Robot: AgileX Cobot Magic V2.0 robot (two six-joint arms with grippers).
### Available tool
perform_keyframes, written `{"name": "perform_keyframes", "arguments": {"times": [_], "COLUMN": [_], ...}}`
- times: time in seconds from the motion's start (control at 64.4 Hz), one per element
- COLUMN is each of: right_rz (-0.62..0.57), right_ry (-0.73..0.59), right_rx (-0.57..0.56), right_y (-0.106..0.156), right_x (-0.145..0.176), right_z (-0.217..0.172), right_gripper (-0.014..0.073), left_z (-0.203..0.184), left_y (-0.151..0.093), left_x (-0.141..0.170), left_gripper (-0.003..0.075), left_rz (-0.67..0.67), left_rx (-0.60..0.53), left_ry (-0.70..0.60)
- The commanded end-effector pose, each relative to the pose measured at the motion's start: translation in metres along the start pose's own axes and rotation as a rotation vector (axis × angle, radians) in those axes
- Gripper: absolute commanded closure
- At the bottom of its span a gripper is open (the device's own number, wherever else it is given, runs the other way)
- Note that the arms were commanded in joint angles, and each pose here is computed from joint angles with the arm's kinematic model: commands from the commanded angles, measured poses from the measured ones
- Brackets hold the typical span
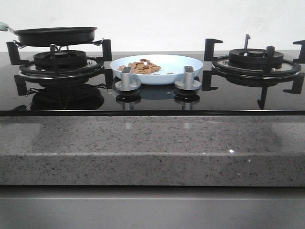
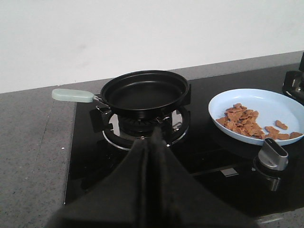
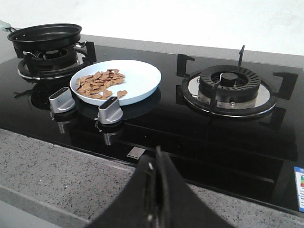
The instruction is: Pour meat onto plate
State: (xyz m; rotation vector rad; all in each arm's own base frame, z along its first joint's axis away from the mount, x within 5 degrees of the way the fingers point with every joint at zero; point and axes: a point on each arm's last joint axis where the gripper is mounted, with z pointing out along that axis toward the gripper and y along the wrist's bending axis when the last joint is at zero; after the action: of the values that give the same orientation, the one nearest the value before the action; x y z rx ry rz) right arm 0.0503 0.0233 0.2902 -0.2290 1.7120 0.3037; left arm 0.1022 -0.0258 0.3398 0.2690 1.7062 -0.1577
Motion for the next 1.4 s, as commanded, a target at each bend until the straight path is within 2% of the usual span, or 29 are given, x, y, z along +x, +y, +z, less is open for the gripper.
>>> {"name": "perform_keyframes", "arguments": {"times": [0.0, 0.326, 0.559, 0.668, 0.885, 1.134, 1.274, 1.382], "right_rz": [-0.009, -0.009, -0.009, -0.009, -0.009, -0.009, -0.009, -0.009], "right_ry": [-0.097, -0.097, -0.097, -0.097, -0.097, -0.097, -0.094, -0.094], "right_rx": [0.018, 0.018, 0.018, 0.018, 0.018, 0.018, 0.018, 0.018], "right_y": [-0.001, -0.001, -0.001, -0.001, -0.001, -0.001, -0.001, -0.001], "right_x": [-0.015, -0.015, -0.015, -0.015, -0.015, -0.015, -0.015, -0.015], "right_z": [-0.002, -0.002, -0.002, -0.002, -0.002, -0.002, -0.002, -0.002], "right_gripper": [0.0664, 0.0664, 0.0664, 0.0664, 0.0664, 0.0664, 0.0664, 0.0664], "left_z": [-0.002, -0.001, 0.002, -0.003, -0.023, -0.035, -0.03, -0.031], "left_y": [0.002, 0.002, 0.011, 0.009, 0.003, 0.003, 0.006, 0.006], "left_x": [-0.015, -0.014, 0.0, 0.017, 0.073, 0.13, 0.146, 0.145], "left_gripper": [0.0741, 0.0741, 0.0741, 0.0741, 0.0741, 0.0741, 0.0741, 0.0741], "left_rz": [-0.016, -0.008, -0.001, 0.001, -0.036, -0.1, -0.151, -0.156], "left_rx": [-0.017, -0.02, -0.122, -0.119, -0.121, -0.218, -0.267, -0.279], "left_ry": [-0.09, -0.085, -0.096, -0.127, -0.131, -0.173, -0.144, -0.153]}}
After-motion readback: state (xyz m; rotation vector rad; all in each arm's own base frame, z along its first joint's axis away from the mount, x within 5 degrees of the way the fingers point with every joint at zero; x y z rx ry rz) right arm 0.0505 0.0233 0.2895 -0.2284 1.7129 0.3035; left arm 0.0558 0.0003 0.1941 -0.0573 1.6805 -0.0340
